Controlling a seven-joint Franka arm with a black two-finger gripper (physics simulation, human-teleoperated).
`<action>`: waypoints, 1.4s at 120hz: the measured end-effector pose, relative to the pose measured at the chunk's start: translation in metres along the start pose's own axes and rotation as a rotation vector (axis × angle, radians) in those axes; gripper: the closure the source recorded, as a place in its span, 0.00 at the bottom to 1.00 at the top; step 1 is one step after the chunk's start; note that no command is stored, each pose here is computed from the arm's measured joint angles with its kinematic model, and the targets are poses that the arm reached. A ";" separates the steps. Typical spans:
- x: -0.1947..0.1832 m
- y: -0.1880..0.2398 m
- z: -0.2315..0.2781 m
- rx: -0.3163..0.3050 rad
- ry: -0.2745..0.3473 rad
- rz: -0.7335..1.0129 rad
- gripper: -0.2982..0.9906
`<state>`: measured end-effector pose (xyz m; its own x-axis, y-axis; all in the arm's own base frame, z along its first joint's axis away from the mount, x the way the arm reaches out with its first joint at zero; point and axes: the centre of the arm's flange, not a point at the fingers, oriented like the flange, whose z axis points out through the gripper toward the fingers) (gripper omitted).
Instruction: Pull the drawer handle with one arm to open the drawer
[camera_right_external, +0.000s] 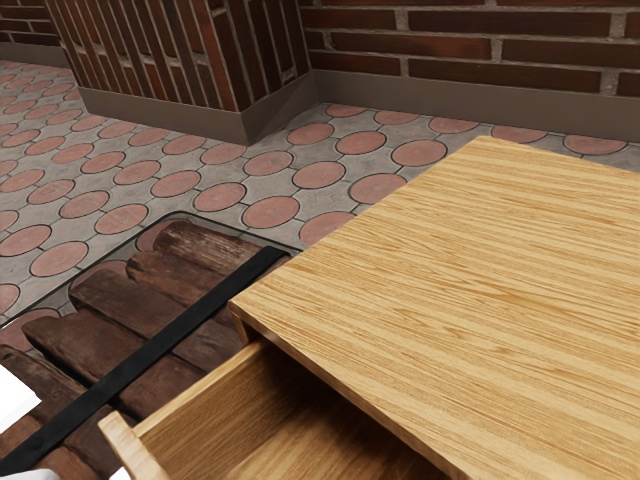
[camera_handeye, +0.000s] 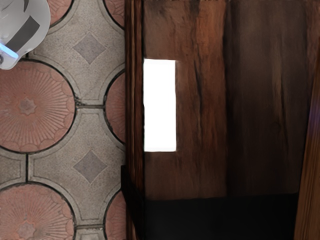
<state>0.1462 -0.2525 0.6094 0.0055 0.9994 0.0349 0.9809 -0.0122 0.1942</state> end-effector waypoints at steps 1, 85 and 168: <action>0.000 0.000 0.000 0.000 0.000 0.000 0.23; 0.004 -0.073 -0.023 -0.017 0.010 -0.004 0.23; 0.016 -0.056 -0.042 -0.136 0.018 -0.069 0.23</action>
<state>0.0831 -0.2369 0.6407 -0.0661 0.9972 0.0342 0.9433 0.0513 0.3279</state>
